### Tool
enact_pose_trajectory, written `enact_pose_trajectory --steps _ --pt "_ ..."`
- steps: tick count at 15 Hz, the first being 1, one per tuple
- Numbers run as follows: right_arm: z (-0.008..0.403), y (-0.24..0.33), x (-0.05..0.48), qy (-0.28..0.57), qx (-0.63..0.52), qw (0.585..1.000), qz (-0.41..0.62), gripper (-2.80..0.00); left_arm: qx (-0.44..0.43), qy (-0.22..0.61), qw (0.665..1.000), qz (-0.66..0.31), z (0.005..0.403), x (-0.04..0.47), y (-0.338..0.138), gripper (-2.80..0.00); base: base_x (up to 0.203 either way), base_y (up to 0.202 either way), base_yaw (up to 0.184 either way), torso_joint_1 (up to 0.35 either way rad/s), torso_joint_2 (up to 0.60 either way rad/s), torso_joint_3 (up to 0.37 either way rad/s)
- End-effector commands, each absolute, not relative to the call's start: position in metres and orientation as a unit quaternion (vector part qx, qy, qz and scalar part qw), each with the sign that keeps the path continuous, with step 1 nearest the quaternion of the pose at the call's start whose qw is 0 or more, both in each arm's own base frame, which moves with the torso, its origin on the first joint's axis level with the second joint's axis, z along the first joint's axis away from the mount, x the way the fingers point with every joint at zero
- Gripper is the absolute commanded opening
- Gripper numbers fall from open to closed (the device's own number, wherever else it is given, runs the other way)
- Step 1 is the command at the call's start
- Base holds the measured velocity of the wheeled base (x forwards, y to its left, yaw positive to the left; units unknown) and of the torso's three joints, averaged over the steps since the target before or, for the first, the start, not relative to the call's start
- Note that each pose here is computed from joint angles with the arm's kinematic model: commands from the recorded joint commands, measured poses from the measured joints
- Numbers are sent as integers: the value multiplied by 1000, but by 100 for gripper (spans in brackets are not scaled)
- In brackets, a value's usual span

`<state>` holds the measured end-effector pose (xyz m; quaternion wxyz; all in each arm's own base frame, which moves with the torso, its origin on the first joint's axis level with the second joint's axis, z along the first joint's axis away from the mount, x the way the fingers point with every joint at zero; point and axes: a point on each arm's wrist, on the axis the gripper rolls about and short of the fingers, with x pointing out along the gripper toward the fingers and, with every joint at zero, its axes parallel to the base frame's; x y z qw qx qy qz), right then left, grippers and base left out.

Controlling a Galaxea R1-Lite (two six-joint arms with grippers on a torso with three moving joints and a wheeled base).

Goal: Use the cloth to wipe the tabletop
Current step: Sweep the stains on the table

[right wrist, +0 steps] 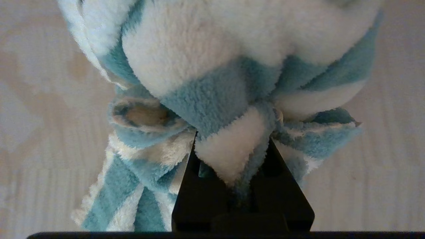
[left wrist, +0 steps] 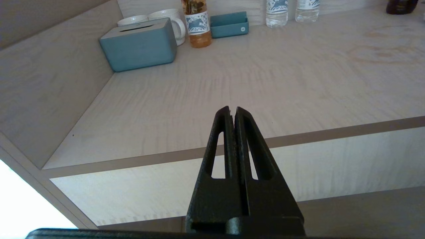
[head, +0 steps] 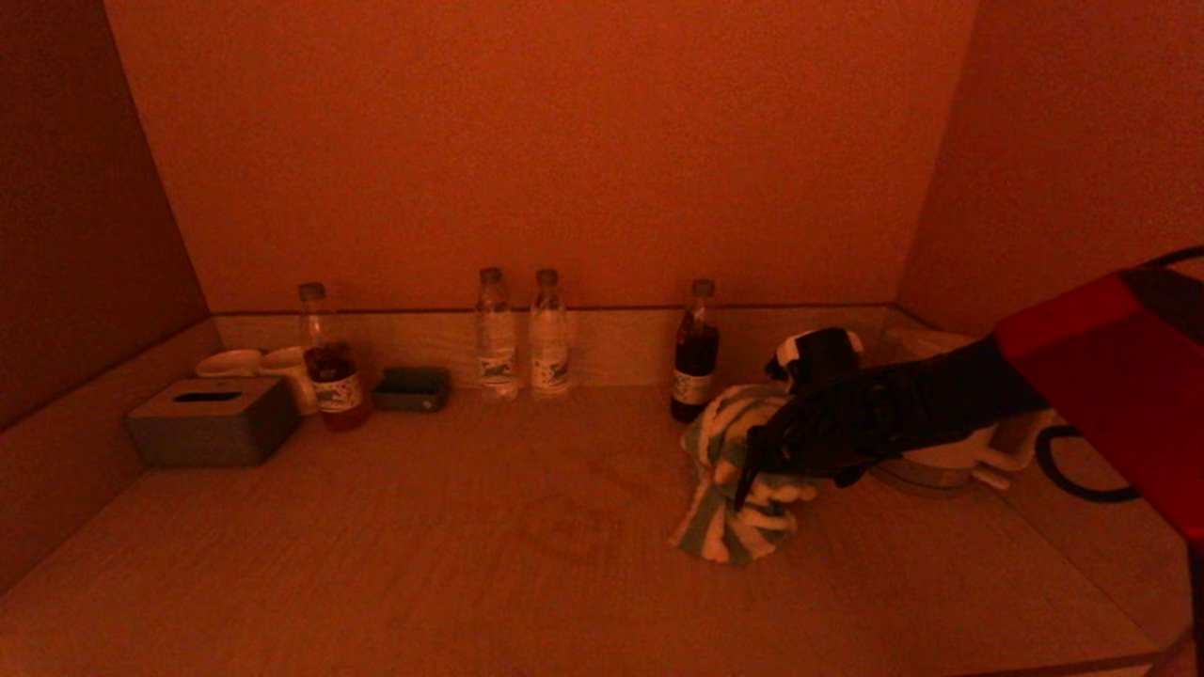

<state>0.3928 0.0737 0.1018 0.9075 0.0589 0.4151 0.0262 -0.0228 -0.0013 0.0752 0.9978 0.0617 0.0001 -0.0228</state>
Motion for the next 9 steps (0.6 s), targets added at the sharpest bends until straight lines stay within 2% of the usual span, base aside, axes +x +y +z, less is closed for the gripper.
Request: enact_pose_trajectory --steps 1,9 --pt "89 77 398 427 58 902 28 -280 62 0 998 -23 75 -23 -1 -280 0 0 0 0 0 0" --pt "73 90 404 440 51 896 41 -280 62 0 998 -23 75 -23 -1 -280 0 0 0 0 0 0"
